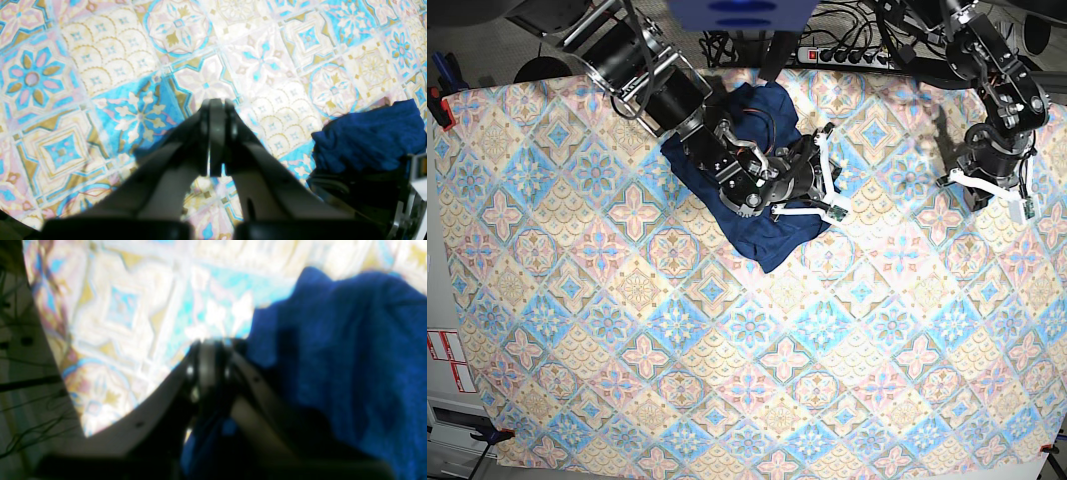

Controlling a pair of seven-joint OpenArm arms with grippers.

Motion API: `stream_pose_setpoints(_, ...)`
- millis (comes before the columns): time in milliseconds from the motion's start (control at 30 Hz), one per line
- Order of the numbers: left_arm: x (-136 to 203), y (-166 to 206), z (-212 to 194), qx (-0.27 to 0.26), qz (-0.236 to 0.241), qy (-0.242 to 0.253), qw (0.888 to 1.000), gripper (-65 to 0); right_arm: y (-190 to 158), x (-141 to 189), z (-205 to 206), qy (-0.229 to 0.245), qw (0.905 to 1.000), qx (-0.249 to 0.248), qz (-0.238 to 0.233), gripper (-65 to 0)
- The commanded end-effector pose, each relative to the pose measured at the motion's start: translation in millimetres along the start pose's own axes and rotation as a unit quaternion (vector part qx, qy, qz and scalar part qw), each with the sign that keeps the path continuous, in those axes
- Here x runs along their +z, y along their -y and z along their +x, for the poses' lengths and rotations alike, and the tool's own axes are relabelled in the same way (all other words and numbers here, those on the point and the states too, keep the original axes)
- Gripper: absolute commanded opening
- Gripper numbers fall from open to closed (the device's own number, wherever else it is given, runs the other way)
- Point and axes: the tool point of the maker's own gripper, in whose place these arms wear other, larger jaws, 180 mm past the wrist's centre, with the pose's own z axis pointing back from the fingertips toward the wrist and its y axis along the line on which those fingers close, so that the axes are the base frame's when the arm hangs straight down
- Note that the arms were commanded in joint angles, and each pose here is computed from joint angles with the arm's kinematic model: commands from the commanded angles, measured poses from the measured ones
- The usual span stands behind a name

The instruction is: Fold the T-shirt properly

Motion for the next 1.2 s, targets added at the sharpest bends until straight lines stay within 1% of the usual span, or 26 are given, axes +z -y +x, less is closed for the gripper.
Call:
stream_pose_setpoints(0,2,1,13,-0.004,-0.004,0.023,1.000,-65.0,15,5,5,0.000,0.9997,0.005,-0.023,-61.5)
stream_pose_setpoints(200,2,2,14,-0.006,-0.005,0.023,1.000,-65.0,55,23,0,0.021,0.9964,-0.059,-0.057,-61.5)
stream_pose_setpoints(267,2,2,14,-0.006,-0.005,0.023,1.000,-65.0,68,30,-7,0.021,0.9948,-0.071,-0.070,-61.5)
stream_pose_setpoints(500,2,1,14,-0.007,-0.004,0.023,1.000,-65.0,108,54,-26,0.009,0.9915,-0.069,-0.110,-61.5)
stream_pose_setpoints(567,2,1,13,-0.006,-0.004,0.022,1.000,-65.0,122,64,-25,0.009,0.9902,-0.065,-0.123,-61.5)
stream_pose_setpoints(700,2,2,13,-0.007,-0.005,0.022,1.000,-65.0,137,75,-24,0.008,0.9884,-0.059,-0.139,-61.5)
stream_pose_setpoints(767,2,2,13,-0.007,-0.005,0.022,1.000,-65.0,138,78,-20,0.010,0.9884,-0.055,-0.141,-61.5)
stream_pose_setpoints(800,2,2,13,-0.007,-0.005,0.022,1.000,-65.0,137,80,-13,0.019,0.9884,-0.049,-0.143,-61.5)
stream_pose_setpoints(900,2,1,13,-0.007,-0.005,0.021,1.000,-65.0,130,96,25,0.068,0.9861,-0.013,-0.151,-61.5)
stream_pose_setpoints(933,2,1,13,-0.007,-0.005,0.021,1.000,-65.0,124,99,31,0.076,0.9858,-0.007,-0.150,-61.5)
stream_pose_setpoints(1033,2,1,13,-0.007,-0.005,0.021,1.000,-65.0,101,101,33,0.082,0.9877,-0.005,-0.133,-61.5)
stream_pose_setpoints(1167,2,2,13,-0.008,-0.005,0.021,1.000,-65.0,71,101,32,0.090,0.9907,-0.017,-0.101,-61.5)
